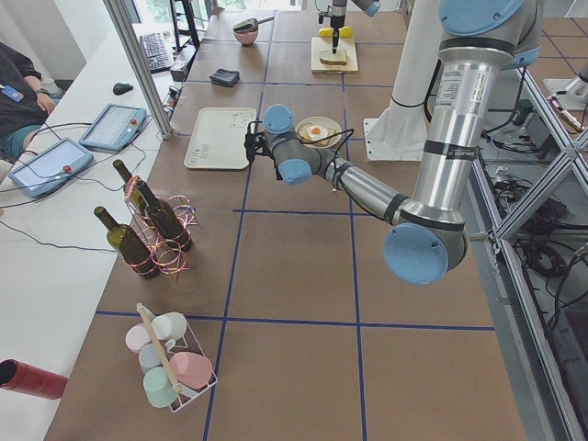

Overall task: Make sandwich and place on tray
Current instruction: 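Close the right gripper on the edge of the bread slice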

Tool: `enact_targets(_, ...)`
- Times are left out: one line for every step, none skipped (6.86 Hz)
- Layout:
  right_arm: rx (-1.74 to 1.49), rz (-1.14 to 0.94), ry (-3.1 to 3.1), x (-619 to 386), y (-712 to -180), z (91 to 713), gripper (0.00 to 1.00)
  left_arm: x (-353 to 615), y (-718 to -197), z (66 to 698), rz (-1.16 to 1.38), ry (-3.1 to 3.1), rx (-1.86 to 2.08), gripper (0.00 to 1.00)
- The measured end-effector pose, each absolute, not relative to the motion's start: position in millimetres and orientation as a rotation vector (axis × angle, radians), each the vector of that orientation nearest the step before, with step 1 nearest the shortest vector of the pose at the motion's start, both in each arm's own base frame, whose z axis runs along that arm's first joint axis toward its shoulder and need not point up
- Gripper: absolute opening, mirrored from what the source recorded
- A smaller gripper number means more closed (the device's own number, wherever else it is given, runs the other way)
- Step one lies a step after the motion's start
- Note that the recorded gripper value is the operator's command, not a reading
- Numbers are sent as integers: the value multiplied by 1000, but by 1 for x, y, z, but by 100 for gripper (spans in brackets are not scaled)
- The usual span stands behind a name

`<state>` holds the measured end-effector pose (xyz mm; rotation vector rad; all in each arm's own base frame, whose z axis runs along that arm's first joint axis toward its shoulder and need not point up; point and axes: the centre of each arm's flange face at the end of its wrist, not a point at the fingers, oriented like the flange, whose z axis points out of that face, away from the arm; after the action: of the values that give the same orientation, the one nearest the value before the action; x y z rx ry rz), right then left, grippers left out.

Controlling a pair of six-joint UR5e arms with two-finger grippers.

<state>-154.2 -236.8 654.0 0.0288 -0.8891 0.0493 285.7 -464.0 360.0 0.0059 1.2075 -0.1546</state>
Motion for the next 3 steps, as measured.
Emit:
enact_targets(27,46,-889,-155,-236,654,0,286,-464,360,-155,1207,6,100)
enact_targets(26,45,-888,-155,-236,655,0,286,-464,361,-155,1207,5,100)
enact_targets(26,43,-888,-155,-236,655,0,285,-464,361,-156,1206,5,100)
